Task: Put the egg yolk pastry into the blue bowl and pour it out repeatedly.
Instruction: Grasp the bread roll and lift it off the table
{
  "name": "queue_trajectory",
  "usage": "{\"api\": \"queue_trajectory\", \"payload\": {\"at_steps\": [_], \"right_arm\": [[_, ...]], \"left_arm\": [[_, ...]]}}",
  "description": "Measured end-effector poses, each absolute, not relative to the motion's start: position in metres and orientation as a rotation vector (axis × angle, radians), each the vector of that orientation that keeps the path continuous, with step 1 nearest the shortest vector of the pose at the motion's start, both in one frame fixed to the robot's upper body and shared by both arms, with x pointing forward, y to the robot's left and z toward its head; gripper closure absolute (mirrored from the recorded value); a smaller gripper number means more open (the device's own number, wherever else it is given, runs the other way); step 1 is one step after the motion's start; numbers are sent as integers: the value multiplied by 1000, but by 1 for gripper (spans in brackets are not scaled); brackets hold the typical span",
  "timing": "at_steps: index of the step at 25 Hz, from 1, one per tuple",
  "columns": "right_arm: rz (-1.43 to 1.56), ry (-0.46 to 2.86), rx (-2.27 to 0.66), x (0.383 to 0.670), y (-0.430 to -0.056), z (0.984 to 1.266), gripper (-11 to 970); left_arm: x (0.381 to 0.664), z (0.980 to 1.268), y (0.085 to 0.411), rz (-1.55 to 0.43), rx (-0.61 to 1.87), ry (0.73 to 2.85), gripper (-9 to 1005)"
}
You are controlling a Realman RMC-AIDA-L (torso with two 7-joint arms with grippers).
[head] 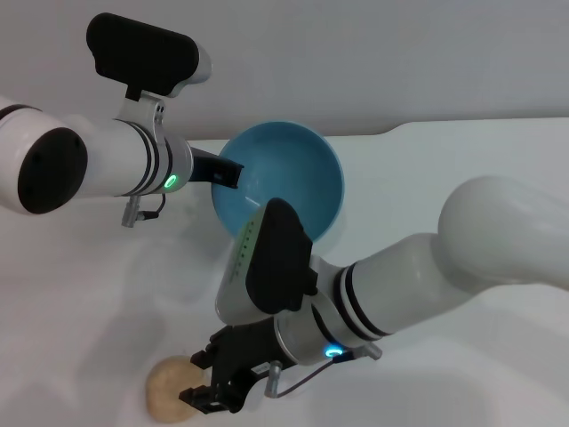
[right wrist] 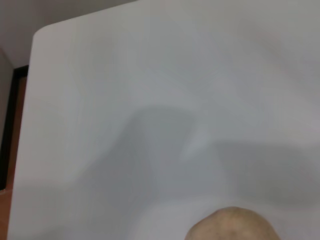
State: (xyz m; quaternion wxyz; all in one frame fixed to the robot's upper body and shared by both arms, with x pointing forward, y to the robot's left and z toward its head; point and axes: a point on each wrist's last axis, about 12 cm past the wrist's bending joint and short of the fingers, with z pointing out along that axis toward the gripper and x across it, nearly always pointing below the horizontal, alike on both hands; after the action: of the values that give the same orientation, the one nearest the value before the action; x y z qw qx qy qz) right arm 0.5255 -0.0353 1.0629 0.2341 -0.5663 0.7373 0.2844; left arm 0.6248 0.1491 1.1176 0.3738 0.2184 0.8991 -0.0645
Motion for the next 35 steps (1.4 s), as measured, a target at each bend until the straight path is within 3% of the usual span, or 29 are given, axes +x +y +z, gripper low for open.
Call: {"api": "queue_trajectory", "payload": {"at_steps": [35], "right_arm": [[791,2070,-1417,519,-41,1039,592]], "left_arm": [[625,1119,146,-173,564,2297,990]]}}
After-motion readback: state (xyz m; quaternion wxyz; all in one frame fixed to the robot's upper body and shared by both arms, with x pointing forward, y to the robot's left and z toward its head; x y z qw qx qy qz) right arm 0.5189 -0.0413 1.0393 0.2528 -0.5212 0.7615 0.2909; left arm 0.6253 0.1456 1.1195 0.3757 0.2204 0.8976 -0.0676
